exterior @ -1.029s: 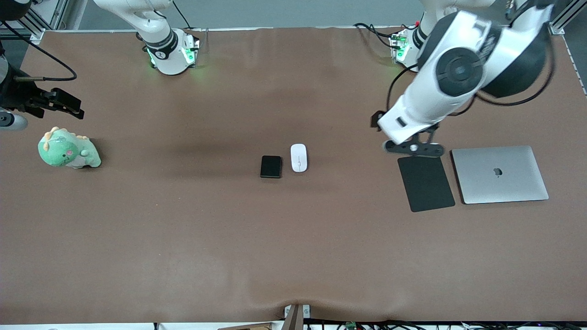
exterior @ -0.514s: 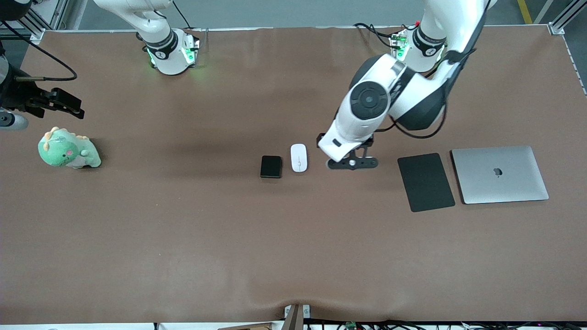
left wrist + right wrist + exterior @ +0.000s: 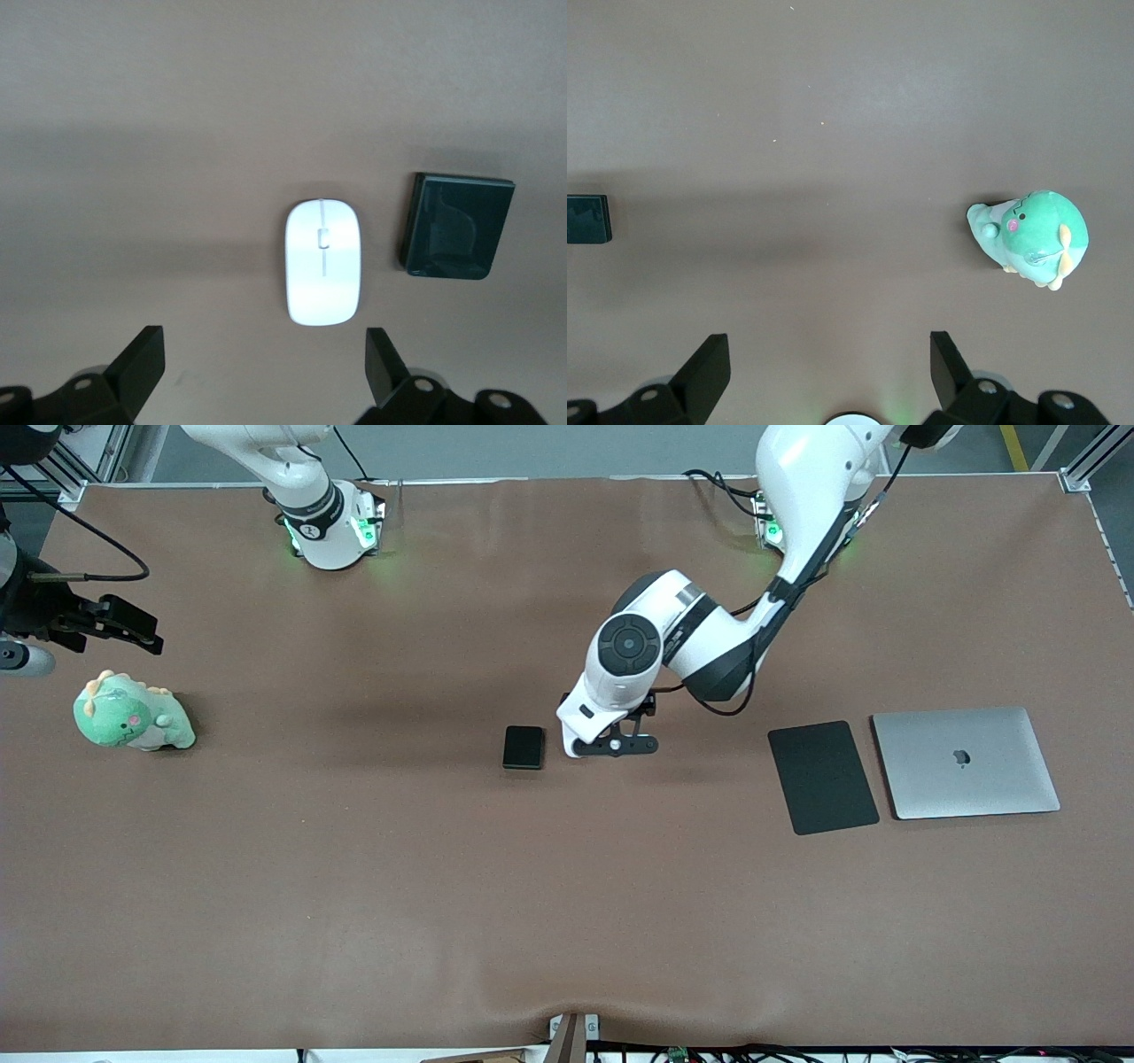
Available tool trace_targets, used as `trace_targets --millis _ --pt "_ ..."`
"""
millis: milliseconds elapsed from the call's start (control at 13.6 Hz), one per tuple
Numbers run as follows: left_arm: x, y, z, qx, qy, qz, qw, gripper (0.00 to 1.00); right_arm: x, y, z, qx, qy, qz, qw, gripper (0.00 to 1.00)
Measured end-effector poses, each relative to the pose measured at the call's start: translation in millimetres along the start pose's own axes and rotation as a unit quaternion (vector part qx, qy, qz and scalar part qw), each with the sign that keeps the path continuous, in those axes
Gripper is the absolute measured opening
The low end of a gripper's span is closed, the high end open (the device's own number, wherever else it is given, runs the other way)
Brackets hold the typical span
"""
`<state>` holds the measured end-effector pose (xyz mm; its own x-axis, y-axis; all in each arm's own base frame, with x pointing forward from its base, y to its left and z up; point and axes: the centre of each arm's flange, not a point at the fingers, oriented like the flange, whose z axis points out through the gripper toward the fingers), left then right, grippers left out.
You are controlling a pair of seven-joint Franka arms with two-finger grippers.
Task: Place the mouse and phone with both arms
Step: 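Lower the left gripper and close it on the white mouse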
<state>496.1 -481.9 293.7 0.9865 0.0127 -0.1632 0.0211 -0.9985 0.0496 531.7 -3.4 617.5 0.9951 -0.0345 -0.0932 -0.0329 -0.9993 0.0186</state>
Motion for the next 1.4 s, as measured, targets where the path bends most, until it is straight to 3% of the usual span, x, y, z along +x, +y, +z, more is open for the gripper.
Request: trace_targets --millis 147,367,588,735,1102,1322,1396 --pt "-5.3 11.9 20.7 -0.005 0.0 0.004 1.0 1.0 0.0 0.0 0.0 0.0 0.0 0.0 1.0 1.0" --pt "-10.1 23.7 47.9 -0.01 0.002 0.006 1.0 0.92 0.0 0.0 0.0 0.0 0.0 0.0 1.0 1.0" --pt "-10.7 25.5 77.6 0.013 0.016 0.0 1.0 0.91 -0.1 0.0 0.1 0.0 0.0 0.0 1.0 1.0" --pt "-10.9 29.3 97.1 0.009 0.021 -0.004 1.0 0.87 -0.1 0.0 0.1 0.0 -0.001 0.0 1.0 1.0" --pt "-8.3 28.5 116.2 0.006 0.02 -0.005 1.0 0.83 -0.1 0.0 0.1 0.0 -0.001 0.0 1.0 1.0" --pt "-6.3 27.6 114.9 0.006 0.023 -0.005 1.0 0.62 -0.5 0.0 0.4 0.0 -0.002 0.0 1.0 1.0" --pt "-5.4 27.0 114.7 0.007 0.024 -0.005 1.0 0.62 -0.5 0.0 0.5 0.0 -0.003 0.0 1.0 1.0"
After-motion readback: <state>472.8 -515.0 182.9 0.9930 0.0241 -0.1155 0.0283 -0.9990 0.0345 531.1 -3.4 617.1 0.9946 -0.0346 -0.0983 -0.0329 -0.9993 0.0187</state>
